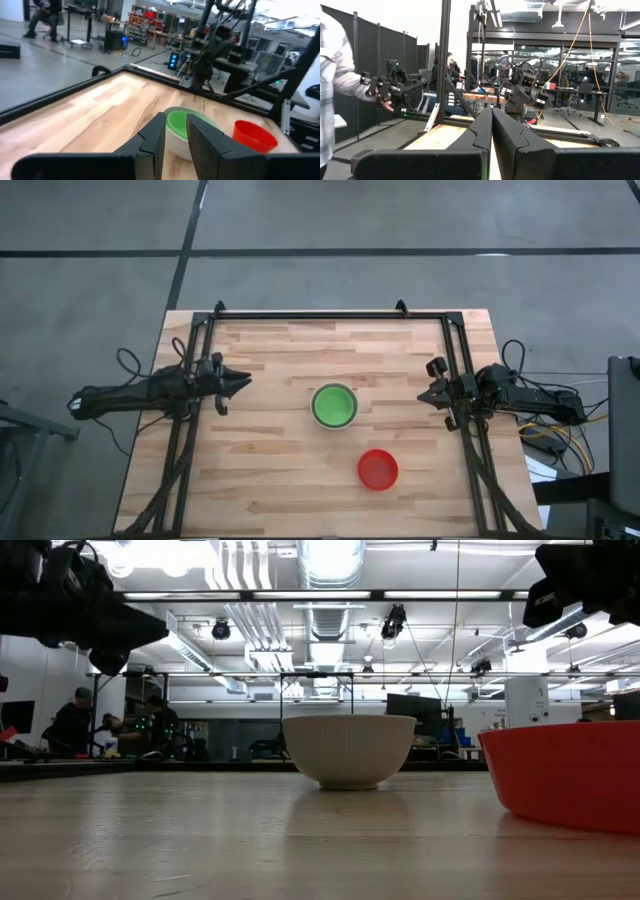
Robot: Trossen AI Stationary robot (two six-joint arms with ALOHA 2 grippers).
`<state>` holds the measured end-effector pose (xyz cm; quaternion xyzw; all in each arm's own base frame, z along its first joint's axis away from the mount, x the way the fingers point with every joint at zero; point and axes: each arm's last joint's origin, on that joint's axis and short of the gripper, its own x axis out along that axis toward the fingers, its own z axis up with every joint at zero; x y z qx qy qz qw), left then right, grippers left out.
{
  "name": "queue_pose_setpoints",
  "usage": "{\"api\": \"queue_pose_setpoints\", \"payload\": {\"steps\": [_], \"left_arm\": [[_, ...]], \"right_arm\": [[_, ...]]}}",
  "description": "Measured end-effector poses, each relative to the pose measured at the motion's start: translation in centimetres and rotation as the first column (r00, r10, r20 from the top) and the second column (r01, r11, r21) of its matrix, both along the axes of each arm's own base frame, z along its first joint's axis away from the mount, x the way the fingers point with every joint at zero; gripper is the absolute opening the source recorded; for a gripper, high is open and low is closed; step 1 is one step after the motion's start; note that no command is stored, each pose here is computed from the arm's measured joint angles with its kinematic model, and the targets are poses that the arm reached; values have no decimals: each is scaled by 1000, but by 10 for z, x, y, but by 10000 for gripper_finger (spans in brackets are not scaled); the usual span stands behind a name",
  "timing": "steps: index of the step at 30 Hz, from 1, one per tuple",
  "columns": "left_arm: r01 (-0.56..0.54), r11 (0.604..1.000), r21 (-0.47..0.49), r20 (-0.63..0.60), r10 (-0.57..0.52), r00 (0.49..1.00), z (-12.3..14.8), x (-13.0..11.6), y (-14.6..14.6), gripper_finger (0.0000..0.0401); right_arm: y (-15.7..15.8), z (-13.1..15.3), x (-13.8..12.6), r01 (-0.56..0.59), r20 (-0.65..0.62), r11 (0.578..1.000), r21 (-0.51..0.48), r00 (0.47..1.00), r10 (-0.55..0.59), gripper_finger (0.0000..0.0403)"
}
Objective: Nest bowls inside each other
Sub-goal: Stack the red bowl on the green bowl
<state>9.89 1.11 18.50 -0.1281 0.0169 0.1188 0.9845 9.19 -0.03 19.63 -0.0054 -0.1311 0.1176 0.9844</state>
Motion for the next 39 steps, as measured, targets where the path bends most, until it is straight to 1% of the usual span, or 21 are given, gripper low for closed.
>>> {"api": "queue_pose_setpoints", "payload": {"steps": [5,8,12,39], "left_arm": [[-57,997,55,-66,60,996,-13,1,2,83],[-60,997,53,-79,64,995,-20,2,2,83],[-49,998,25,-75,51,996,-22,3,2,83],[-50,998,22,-77,52,996,-22,3,2,83]], "right_arm": [[0,0,0,0,0,1000,0,1000,0,8],[0,0,0,0,0,1000,0,1000,0,8],[0,0,0,0,0,1000,0,1000,0,8],[0,0,0,0,0,1000,0,1000,0,8]]}}
